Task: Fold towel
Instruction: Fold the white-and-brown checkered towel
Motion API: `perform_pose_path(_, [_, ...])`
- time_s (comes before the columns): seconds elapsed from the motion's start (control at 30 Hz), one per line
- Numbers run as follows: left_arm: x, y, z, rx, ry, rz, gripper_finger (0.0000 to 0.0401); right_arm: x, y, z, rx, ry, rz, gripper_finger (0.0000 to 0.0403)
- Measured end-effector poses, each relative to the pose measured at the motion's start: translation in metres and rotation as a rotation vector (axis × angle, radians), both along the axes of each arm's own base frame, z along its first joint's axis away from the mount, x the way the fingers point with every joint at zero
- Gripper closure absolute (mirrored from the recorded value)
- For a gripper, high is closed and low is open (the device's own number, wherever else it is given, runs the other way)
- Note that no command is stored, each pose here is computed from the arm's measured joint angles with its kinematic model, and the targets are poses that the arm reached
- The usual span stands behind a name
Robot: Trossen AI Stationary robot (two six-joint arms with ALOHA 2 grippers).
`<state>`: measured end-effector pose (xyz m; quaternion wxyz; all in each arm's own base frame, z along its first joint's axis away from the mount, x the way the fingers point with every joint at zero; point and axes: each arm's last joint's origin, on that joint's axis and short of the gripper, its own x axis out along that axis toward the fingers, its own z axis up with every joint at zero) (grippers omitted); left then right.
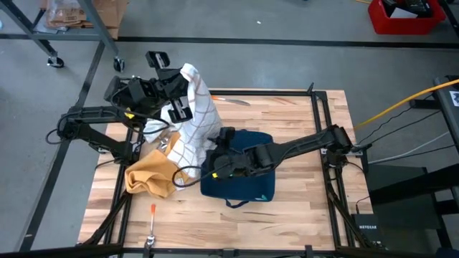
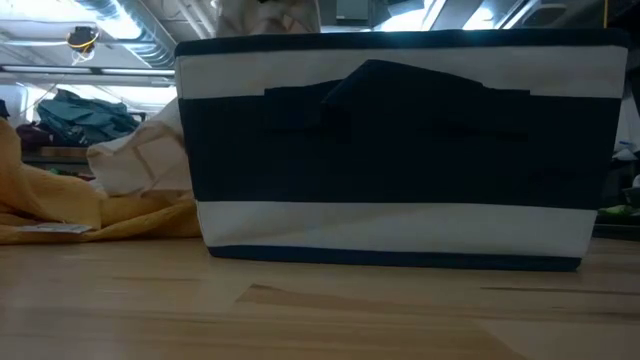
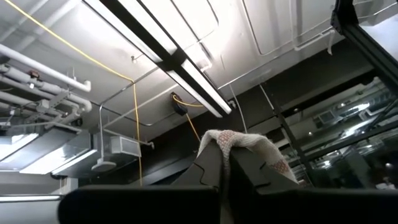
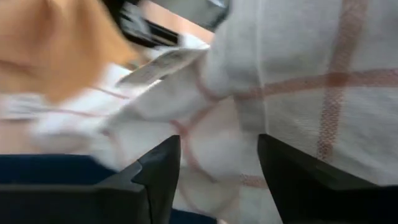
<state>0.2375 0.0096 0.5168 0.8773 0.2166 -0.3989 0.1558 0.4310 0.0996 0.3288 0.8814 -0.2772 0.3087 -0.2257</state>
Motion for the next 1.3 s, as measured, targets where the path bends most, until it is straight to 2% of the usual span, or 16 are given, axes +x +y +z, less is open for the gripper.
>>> perform_pose_path(0.13, [0.0,0.0,0.0,-0.021,-0.005,-0.026,0.0401,0.001,-0.003,-0.002,-0.096,-0.012,-0.108,0.0203])
perform_pose_path(0.5, [0.0,0.0,0.0,-0.021,-0.005,-0.025,0.0401,-0.001,-0.006,0.001,-0.204,-0.053,-0.257,0.024])
perform_pose_path(0.63, [0.0,0.0,0.0,-0.021,-0.005,-0.026,0.0401,0.0,-0.007,0.006,-0.225,-0.111,-0.319,0.0257])
perform_pose_path(1.07, [0.0,0.0,0.0,-0.016,-0.004,-0.019,0.0401,0.006,-0.005,0.021,-0.278,-0.169,-0.325,0.0311])
perform_pose_path(1.17, [-0.001,0.0,0.001,-0.016,-0.005,-0.018,0.0401,0.004,-0.002,0.026,-0.335,-0.145,-0.357,0.0333])
perform_pose_path(1.3, [-0.007,0.0,0.004,-0.015,-0.021,-0.019,0.0401,-0.006,0.001,0.036,-0.427,-0.098,-0.446,0.0386])
